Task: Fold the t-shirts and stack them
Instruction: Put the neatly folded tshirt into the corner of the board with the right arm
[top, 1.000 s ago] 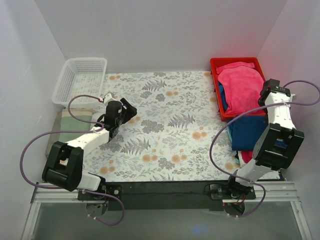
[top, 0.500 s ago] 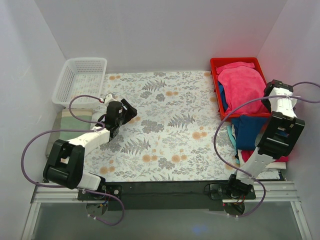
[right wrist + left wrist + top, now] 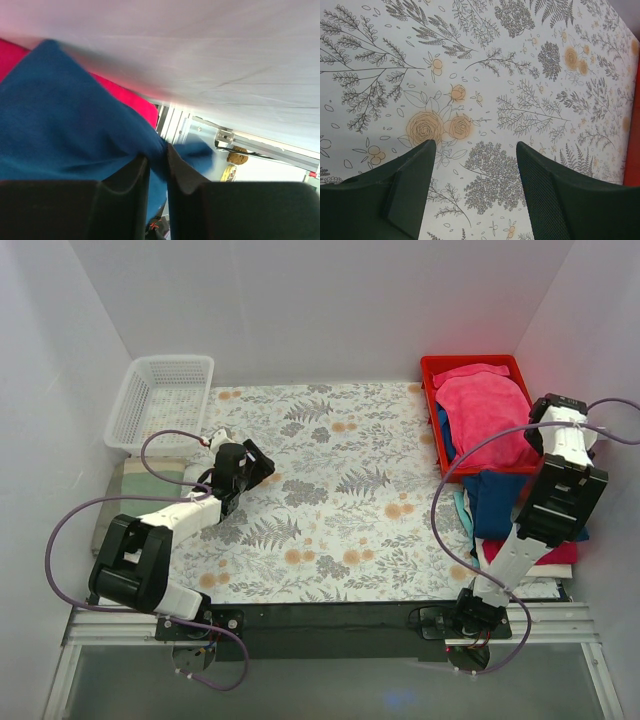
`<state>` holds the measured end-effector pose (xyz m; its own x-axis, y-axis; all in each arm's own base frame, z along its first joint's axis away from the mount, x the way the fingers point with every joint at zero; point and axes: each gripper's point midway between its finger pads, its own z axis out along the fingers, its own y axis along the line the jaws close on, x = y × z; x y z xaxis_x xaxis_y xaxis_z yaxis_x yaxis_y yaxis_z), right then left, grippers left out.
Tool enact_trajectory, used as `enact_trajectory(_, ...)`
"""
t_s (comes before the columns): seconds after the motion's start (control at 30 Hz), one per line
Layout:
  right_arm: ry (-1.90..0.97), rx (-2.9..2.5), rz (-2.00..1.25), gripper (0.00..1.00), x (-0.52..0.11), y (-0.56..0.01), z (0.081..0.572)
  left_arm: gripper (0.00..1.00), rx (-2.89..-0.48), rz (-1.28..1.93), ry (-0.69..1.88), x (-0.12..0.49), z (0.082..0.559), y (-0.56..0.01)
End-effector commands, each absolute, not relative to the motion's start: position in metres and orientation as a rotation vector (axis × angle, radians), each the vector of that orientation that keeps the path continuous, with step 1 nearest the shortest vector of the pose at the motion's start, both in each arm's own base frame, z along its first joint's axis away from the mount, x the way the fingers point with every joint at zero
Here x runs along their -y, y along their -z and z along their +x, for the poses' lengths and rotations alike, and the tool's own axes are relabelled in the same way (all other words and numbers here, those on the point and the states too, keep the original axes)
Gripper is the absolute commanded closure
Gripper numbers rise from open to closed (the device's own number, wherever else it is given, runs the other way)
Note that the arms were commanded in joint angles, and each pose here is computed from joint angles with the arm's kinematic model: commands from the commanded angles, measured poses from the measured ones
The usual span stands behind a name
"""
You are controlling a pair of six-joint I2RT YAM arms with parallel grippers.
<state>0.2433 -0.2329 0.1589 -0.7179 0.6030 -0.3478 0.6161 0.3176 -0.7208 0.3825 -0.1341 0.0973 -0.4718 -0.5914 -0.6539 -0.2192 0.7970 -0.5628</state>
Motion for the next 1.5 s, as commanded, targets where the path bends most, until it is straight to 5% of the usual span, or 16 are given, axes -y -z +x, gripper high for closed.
enact_trajectory(0.0, 1.414, -2.365, 1.243, 0.74, 0.241, -0.200, 0.238, 0.36, -2.031, -0.576, 0.508, 0.135, 0.387, -0.105)
enact_trajectory(0.5, 1.338, -2.342, 1.005, 0.50, 0.180, -0.212, 0.255, 0.36, -2.025, -0.572, 0.516, 0.135, 0.381, -0.105)
enact_trajectory(0.93, 0.730, -2.280, 0.392, 0.50, -0.003, -0.255, 0.323, 0.35, -2.009, -0.505, 0.507, 0.137, 0.378, -0.114)
enact_trajectory(1.17, 0.012, -2.136, -0.016, 0.48, -0.133, -0.259, 0.338, 0.29, -2.011, -0.452, 0.462, 0.139, 0.370, -0.114)
enact_trajectory(1.47, -0.298, -2.089, -0.242, 0.48, -0.176, -0.231, 0.315, 0.28, -2.022, -0.365, 0.415, 0.148, 0.357, -0.114)
